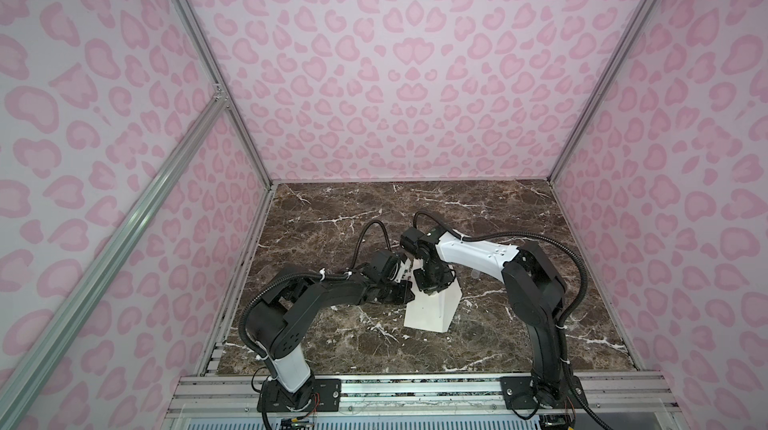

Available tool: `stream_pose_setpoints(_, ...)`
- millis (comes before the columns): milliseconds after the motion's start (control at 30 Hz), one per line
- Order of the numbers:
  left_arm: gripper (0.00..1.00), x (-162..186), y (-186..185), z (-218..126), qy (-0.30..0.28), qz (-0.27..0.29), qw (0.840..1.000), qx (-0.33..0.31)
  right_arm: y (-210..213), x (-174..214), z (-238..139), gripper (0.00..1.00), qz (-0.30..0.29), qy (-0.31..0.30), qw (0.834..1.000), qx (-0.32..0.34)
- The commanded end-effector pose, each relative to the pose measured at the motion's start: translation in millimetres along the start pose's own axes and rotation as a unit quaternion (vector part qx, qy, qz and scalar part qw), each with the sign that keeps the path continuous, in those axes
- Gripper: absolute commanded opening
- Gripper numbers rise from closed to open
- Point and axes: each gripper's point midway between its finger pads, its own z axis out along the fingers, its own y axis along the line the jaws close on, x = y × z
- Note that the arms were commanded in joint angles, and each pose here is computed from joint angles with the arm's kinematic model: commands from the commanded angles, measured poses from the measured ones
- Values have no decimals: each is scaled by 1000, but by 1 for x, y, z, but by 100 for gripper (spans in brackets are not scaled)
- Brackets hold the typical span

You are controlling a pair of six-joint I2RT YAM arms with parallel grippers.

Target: Place the letter into the envelope and seal it

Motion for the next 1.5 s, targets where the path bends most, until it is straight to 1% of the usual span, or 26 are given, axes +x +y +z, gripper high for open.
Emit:
stream_pose_setpoints(0,4,10,12,0,16,-11,1000,-24,-19,18,20,10,-3,47,998,44)
stream_pose_setpoints(200,4,10,12,0,16,-12,999,-25,-22,16,17,8,-1,41,998,44)
stream_pose_setpoints(300,4,10,14,0,18,-12,999,-27,-22,14,15,5,1,38,998,41)
stream_pose_setpoints(333,4,10,14,0,18,-12,999,-27,-27,23,22,4,1,52,997,47)
stream_pose_setpoints(467,4,11,15,0,19,-13,999,-30,-28,23,21,0,3,52,998,43)
stream_pose_setpoints(1167,4,13,19,1,24,-15,999,-39,-37,23,13,0,10,44,998,39)
stream_pose_setpoints(1467,4,14,18,1,26,-18,999,-37,-37,21,2,0,16,31,999,21)
